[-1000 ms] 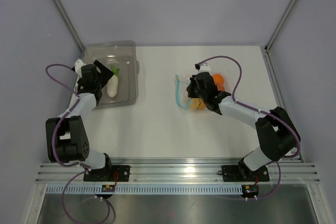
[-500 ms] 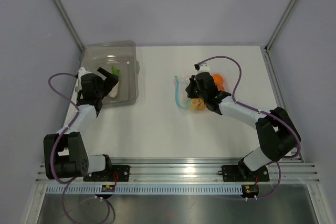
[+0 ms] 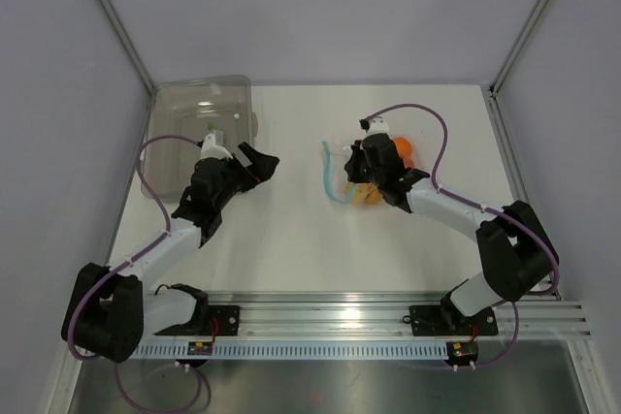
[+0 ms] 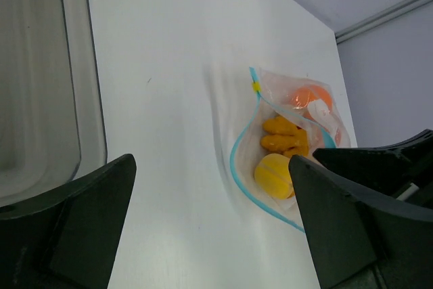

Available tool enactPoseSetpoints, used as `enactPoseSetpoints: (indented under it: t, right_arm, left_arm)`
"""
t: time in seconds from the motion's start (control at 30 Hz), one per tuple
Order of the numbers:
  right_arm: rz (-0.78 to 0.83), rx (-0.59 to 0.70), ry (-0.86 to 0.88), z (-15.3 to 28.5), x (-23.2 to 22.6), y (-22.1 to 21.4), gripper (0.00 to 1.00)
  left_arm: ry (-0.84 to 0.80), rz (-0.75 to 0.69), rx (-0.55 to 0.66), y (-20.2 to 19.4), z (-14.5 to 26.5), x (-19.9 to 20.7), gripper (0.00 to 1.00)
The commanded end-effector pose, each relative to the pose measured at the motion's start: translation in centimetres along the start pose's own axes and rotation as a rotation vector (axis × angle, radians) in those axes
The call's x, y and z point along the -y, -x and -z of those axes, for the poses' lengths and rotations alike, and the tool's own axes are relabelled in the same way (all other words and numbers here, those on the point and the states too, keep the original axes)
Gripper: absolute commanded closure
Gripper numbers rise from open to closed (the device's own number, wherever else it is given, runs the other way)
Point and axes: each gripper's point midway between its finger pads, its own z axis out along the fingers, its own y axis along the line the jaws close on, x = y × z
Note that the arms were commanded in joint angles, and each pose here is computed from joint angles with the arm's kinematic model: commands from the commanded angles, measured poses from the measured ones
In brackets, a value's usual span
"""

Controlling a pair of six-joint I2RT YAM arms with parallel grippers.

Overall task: Open the zip-top bag and remove the fake food
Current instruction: Place the fake vegetable in the bin, then pick up the fake fruit from the zipper food storage bag.

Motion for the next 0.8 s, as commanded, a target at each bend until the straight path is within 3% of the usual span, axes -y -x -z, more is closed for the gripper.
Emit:
enactPoseSetpoints:
  t: [0.0, 0.43, 0.77]
  right_arm:
    - [0.004, 0.074, 0.037, 1.4, -1.2, 3.3, 1.0]
    - [0.059, 0.066, 0.102, 2.2, -5.6, 2.5, 1.0]
    - [0.051, 0.078, 0.143, 3.0, -7.2, 2.5, 1.0]
  left_arm:
    - [-0.107, -0.033, 0.022, 0.0, -1.1, 1.4, 0.01]
    - [-0.189, -0.117, -0.116, -5.2, -2.2, 3.3, 0.03]
    - [-0.259, -0.039, -0.21, -8.3, -3.2, 4.0, 0.23]
